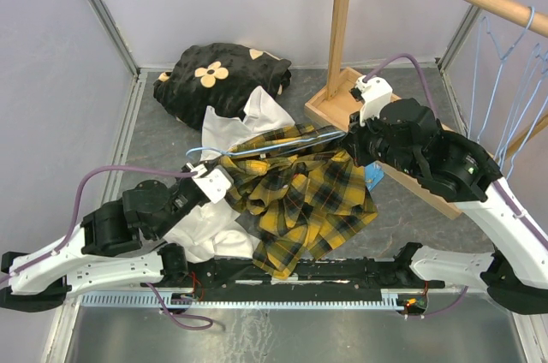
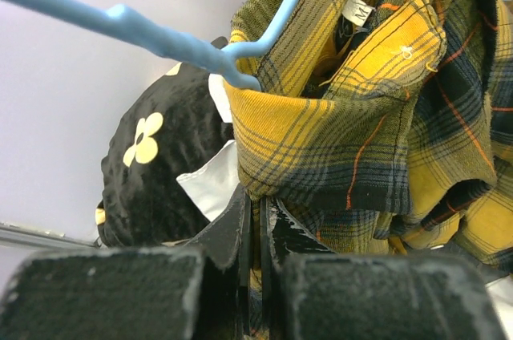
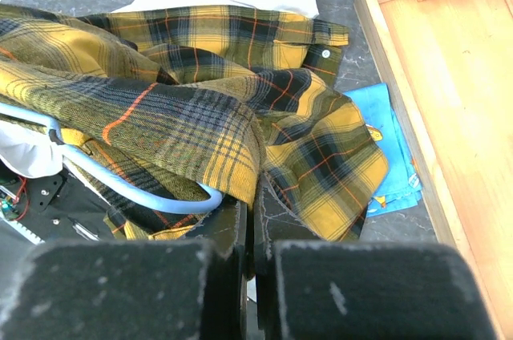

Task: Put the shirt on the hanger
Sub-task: Hang the shirt on the hanger.

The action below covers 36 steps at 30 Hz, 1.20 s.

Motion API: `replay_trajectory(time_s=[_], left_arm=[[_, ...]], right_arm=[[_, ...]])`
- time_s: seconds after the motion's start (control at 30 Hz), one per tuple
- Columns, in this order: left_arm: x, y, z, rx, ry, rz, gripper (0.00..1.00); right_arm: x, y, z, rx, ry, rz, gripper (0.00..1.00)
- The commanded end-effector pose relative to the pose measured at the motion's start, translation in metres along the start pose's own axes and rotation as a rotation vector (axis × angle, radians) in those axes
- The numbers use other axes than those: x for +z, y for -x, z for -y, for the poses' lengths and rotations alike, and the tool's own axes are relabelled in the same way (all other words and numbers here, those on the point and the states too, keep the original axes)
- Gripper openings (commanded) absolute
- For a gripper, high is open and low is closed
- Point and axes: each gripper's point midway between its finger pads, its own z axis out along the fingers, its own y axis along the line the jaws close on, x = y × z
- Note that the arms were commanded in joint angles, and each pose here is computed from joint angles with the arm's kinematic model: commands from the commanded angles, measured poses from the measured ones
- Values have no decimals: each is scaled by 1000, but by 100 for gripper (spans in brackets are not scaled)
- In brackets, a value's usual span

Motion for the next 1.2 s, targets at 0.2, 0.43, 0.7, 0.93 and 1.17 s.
replay_trajectory(time_s=[0.2, 0.43, 0.7, 0.93, 1.17], left_arm=[[-25, -43, -30, 102, 121, -151, 3], [-19, -39, -16, 126, 46, -129, 3], [-6, -19, 40, 30, -191, 33, 3], [1, -35, 62, 8, -233, 7, 3], [4, -38, 79, 3, -288, 26, 3]], right_arm=[[-44, 8, 74, -133, -285, 31, 0], [-49, -9, 50, -314, -89, -92, 0], [-18, -38, 41, -212, -63, -146, 0], [3, -66, 40, -195, -67, -224, 0], [23, -92, 29, -230, 14, -299, 0]])
